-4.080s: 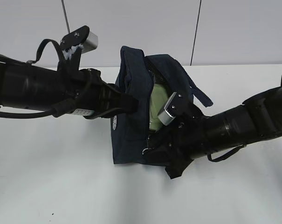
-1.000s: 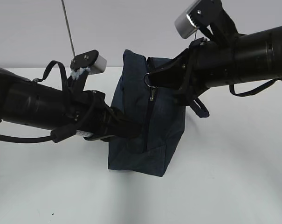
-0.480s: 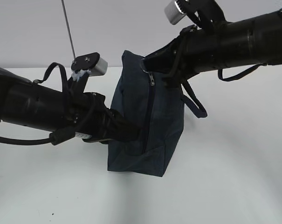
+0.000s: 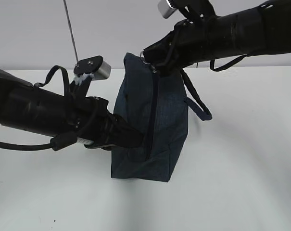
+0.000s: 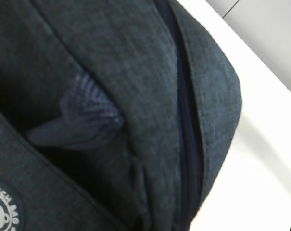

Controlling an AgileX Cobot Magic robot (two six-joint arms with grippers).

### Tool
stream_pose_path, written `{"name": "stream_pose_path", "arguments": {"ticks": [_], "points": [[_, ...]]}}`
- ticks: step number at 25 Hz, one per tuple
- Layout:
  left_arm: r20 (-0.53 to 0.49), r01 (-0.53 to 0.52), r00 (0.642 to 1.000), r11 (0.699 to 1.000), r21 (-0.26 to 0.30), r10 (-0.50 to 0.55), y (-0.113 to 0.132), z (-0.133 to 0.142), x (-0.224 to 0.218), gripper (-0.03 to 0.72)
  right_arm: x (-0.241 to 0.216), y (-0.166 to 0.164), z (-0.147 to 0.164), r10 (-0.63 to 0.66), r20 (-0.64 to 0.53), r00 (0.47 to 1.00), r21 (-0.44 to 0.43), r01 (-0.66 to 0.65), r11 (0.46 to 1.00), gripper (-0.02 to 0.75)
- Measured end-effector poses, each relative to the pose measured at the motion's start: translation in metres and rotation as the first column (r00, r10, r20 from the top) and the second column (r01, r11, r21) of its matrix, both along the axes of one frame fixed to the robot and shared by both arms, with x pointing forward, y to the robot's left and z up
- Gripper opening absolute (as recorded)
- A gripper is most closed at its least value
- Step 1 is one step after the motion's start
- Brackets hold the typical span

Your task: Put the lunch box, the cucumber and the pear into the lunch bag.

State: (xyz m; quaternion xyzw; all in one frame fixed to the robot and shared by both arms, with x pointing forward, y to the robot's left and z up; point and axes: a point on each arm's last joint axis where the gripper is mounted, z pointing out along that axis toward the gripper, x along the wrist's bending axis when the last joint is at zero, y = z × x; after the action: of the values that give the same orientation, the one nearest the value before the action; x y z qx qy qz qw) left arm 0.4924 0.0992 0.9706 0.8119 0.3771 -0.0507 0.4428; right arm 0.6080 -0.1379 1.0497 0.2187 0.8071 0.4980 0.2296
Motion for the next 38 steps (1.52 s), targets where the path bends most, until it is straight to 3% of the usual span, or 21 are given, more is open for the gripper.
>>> {"name": "stream_pose_path", "arguments": {"ticks": [7,18,29,38], "points": [[-0.02,0.011,1.0,1.0,-0.01,-0.012,-0.001,0.0,-0.002,-0.006,0.028,-0.019,-0.003,-0.033,-0.004,0.999,0.027,0.033,0.999,0.006],[-0.066,0.025,0.998,1.0,0.003,-0.025,0.0,-0.002,-0.005,-0.007,0.068,-0.045,-0.017,0.034,-0.128,0.991,0.177,-0.011,0.984,0.006],[-0.12,0.052,0.991,0.999,0.004,-0.051,0.0,-0.003,-0.01,-0.007,0.104,-0.048,-0.036,0.064,-0.235,0.97,0.186,-0.02,0.982,0.006],[-0.057,0.035,0.998,0.999,0.016,-0.034,0.004,0.011,-0.012,0.01,0.107,-0.054,-0.047,0.103,-0.297,0.949,0.209,-0.041,0.977,0.006]]}}
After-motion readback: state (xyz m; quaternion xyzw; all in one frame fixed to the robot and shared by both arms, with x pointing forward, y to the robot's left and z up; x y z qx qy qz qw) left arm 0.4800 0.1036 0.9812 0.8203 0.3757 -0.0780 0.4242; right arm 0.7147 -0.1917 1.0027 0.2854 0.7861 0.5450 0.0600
